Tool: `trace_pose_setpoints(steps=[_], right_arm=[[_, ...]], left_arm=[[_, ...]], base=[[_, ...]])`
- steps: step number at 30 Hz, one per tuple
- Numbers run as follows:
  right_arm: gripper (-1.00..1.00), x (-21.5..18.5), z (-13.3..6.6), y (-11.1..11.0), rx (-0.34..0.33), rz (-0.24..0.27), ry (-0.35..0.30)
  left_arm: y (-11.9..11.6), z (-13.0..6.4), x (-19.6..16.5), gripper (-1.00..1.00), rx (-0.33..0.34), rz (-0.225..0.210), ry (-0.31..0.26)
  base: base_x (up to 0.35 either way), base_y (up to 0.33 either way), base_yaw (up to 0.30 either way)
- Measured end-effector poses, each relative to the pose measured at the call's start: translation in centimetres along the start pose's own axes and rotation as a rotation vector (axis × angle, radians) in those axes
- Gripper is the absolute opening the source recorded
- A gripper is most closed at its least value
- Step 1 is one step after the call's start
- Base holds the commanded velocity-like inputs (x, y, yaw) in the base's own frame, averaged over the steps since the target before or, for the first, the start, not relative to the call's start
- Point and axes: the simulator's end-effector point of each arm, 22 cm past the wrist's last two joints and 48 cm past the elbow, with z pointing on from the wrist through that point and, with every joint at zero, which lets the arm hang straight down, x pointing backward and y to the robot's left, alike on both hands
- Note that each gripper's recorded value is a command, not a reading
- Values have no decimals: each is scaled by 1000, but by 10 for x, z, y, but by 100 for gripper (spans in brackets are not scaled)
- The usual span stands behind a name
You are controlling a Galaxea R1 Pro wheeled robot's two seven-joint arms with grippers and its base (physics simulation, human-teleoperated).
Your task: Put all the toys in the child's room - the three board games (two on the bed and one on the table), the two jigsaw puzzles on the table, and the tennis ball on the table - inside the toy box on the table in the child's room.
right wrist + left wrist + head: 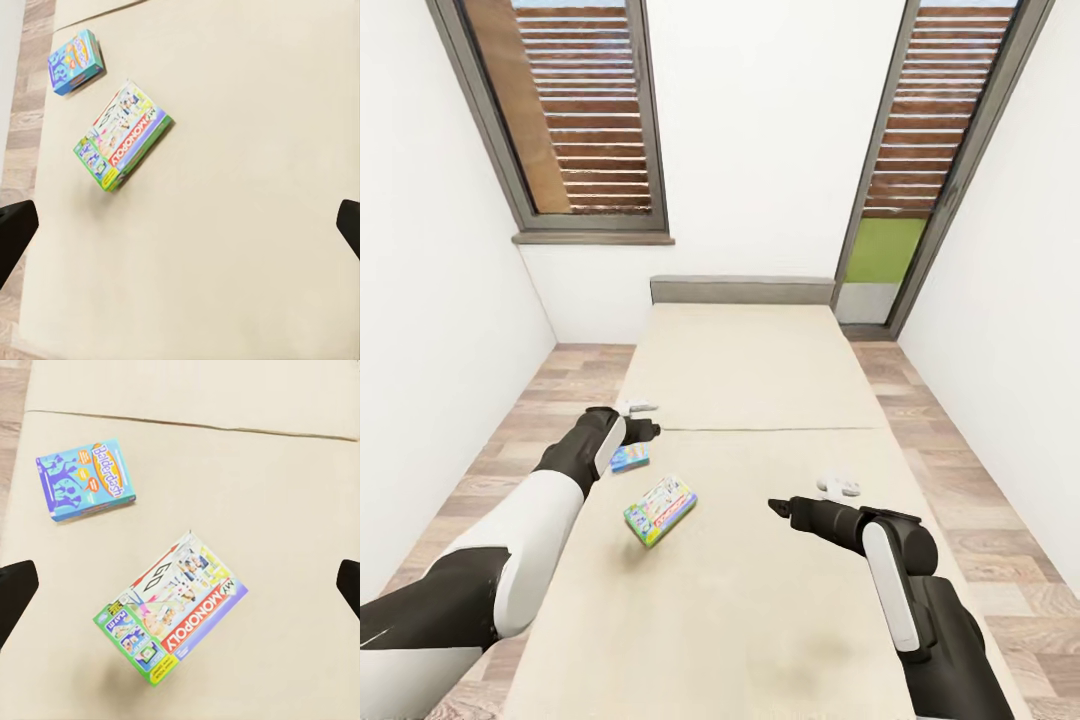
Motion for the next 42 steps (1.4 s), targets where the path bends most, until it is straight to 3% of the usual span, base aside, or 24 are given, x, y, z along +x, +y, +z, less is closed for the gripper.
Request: trace_pose_setpoints(steps=[7, 16, 25, 31, 37, 42], right_arm=[[100, -21, 0, 0, -3, -4, -20], [100, -97, -3, 8, -13, -24, -122], [100, -177, -14, 36, -52, -62, -231], [100, -202, -2, 45, -62, -65, -219], [100, -210, 21, 43, -44, -57, -163], [100, -216, 27, 39, -16, -56, -155]], left_arm=[[0, 4, -5, 100, -2, -1, -7], [-3, 10, 1, 100, 0, -2, 10], [3, 17, 3, 100, -5, -4, 17], [3, 22, 7, 100, -5, -4, 26], [3, 27, 12, 100, -4, -5, 36], [3, 31, 16, 100, -3, -6, 43]], base=[[0, 0, 0], [0, 0, 0], [0, 0, 0], [0, 0, 0], [0, 0, 0], [0, 0, 0]])
